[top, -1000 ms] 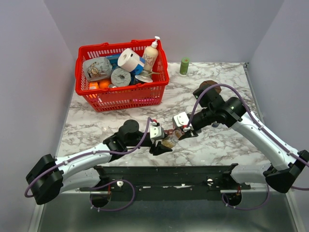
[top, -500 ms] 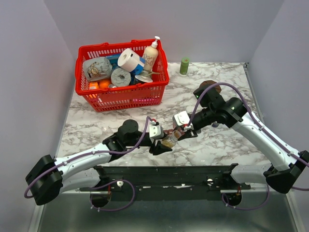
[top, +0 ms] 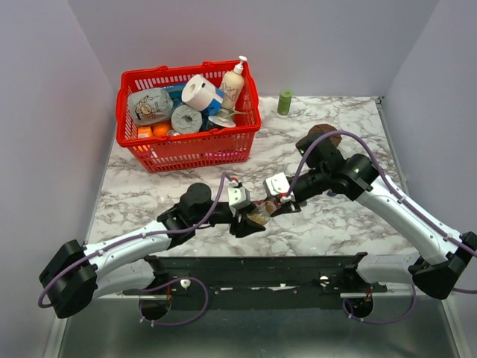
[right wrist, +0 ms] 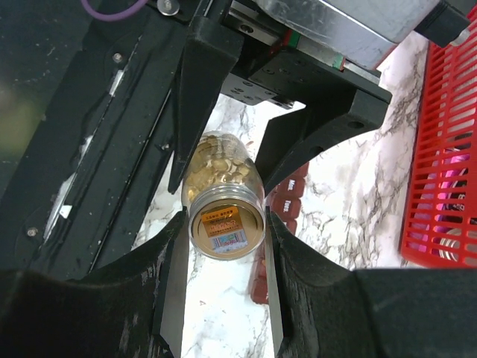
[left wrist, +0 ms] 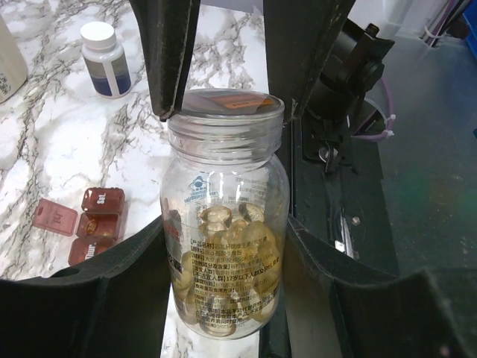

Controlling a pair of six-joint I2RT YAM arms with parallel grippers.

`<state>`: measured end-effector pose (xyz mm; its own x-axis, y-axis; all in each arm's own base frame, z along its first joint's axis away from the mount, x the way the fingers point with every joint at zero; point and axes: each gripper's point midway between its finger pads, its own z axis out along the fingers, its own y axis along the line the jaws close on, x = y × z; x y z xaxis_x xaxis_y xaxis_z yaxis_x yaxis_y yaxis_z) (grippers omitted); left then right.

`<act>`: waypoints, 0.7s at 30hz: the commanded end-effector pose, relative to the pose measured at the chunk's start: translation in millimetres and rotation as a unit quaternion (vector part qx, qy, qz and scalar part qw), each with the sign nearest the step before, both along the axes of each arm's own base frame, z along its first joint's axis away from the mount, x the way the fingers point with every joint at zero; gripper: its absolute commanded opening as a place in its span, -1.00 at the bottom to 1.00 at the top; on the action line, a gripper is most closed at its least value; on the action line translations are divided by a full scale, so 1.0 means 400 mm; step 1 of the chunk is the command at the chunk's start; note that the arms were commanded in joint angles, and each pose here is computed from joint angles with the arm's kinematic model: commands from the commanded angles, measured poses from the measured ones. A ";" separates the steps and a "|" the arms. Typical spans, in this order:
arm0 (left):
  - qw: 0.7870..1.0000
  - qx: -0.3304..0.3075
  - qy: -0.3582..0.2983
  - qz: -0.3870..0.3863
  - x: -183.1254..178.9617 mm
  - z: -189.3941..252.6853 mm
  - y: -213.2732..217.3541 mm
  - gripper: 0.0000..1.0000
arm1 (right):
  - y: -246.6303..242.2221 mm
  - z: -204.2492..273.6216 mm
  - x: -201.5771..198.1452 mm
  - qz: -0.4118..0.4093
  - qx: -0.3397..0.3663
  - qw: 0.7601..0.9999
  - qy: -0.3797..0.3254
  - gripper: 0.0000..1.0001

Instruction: Sort the pills into containers

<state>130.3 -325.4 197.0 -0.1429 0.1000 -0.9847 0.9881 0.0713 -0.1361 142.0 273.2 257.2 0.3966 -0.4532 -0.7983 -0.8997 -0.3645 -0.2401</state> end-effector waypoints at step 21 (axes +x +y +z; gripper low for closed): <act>0.984 -0.051 -0.074 0.155 0.124 0.118 0.055 -1.00 | 0.035 -0.080 0.039 -0.257 -0.078 0.933 0.238 0.31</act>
